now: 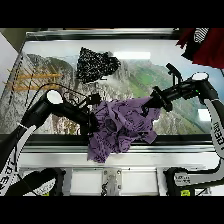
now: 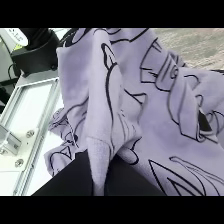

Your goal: Fold the clothes and pants, and hang the long-sleeved shirts on hangers.

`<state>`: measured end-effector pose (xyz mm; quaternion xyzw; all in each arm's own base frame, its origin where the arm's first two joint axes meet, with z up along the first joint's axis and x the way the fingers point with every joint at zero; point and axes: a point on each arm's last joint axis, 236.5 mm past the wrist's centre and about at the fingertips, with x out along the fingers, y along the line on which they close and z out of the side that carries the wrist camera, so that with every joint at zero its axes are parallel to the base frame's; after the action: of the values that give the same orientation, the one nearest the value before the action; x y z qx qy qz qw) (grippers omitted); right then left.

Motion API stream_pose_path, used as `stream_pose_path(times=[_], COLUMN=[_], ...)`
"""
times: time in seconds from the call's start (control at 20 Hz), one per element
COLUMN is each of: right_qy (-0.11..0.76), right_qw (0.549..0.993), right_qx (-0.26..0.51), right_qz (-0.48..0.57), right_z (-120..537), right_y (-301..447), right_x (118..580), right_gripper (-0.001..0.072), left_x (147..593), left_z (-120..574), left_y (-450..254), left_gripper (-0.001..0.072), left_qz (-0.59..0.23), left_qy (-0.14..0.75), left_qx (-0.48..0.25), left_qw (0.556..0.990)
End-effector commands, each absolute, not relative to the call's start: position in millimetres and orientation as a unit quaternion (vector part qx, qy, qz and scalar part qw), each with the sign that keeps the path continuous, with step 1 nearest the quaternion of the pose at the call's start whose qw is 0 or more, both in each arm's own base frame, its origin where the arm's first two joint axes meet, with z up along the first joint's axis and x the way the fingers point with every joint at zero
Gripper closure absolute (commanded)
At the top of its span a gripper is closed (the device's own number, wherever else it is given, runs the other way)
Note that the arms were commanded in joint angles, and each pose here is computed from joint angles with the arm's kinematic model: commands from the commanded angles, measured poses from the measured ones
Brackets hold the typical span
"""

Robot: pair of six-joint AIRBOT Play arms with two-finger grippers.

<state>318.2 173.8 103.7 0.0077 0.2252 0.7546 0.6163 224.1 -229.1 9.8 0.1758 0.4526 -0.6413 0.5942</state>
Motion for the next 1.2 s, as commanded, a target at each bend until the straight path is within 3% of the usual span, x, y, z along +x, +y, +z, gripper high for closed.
stream_pose_path(times=[0.0, 1.15], right_qy=[0.225, 0.204], right_qw=[0.626, 0.651], right_qx=[0.004, 0.052], right_qz=[0.747, 0.729], right_z=[102, 123], right_y=[174, 181], right_x=[324, 340], right_gripper=[0.0698, 0.0704], left_x=[226, 253], left_z=[3, 5], left_y=[-222, -209], left_gripper=[0.0269, 0.0266], left_qz=[-0.625, -0.522], left_qy=[0.47, 0.543], left_qx=[0.182, 0.066], left_qw=[0.596, 0.655])
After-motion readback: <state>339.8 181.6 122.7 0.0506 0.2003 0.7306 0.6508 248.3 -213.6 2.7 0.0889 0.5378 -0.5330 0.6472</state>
